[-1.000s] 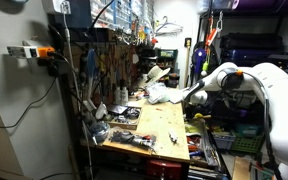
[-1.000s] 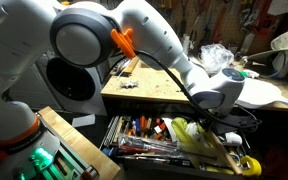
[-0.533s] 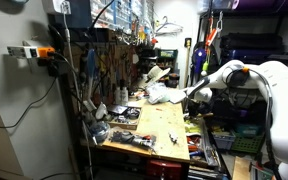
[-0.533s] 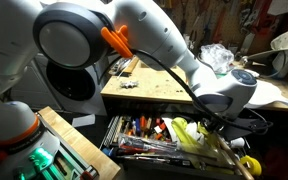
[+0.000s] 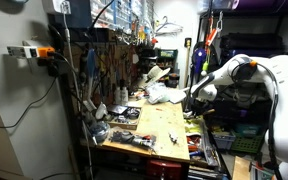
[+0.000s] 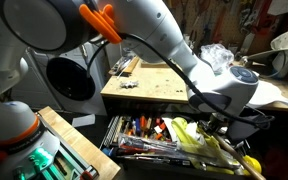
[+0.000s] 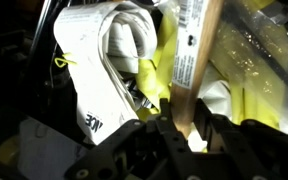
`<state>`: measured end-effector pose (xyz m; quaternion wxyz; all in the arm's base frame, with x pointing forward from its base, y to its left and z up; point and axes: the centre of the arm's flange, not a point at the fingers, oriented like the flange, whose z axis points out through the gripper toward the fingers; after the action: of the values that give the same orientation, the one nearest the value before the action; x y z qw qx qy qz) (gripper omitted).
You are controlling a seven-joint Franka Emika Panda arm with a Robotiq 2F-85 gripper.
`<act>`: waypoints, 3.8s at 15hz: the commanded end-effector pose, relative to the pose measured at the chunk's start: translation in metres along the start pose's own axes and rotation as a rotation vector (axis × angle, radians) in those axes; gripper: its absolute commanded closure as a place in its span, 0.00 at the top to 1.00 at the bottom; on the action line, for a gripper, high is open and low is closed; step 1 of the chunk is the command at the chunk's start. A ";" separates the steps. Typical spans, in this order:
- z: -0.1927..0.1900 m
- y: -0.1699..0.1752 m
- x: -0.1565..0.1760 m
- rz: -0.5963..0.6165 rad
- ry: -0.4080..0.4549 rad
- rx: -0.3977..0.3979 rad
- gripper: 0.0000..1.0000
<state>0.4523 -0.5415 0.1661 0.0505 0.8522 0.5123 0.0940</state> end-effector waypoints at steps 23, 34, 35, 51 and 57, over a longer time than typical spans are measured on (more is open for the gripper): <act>-0.130 -0.086 0.023 -0.323 0.091 -0.139 0.07; -0.197 -0.111 0.133 -0.205 0.283 -0.267 0.07; -0.198 -0.116 0.151 -0.187 0.290 -0.274 0.07; -0.191 -0.157 0.281 0.073 0.410 -0.269 0.28; -0.191 -0.157 0.280 0.076 0.410 -0.270 0.28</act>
<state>0.4045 -0.2224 0.3545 0.0555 0.8195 0.4621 0.3343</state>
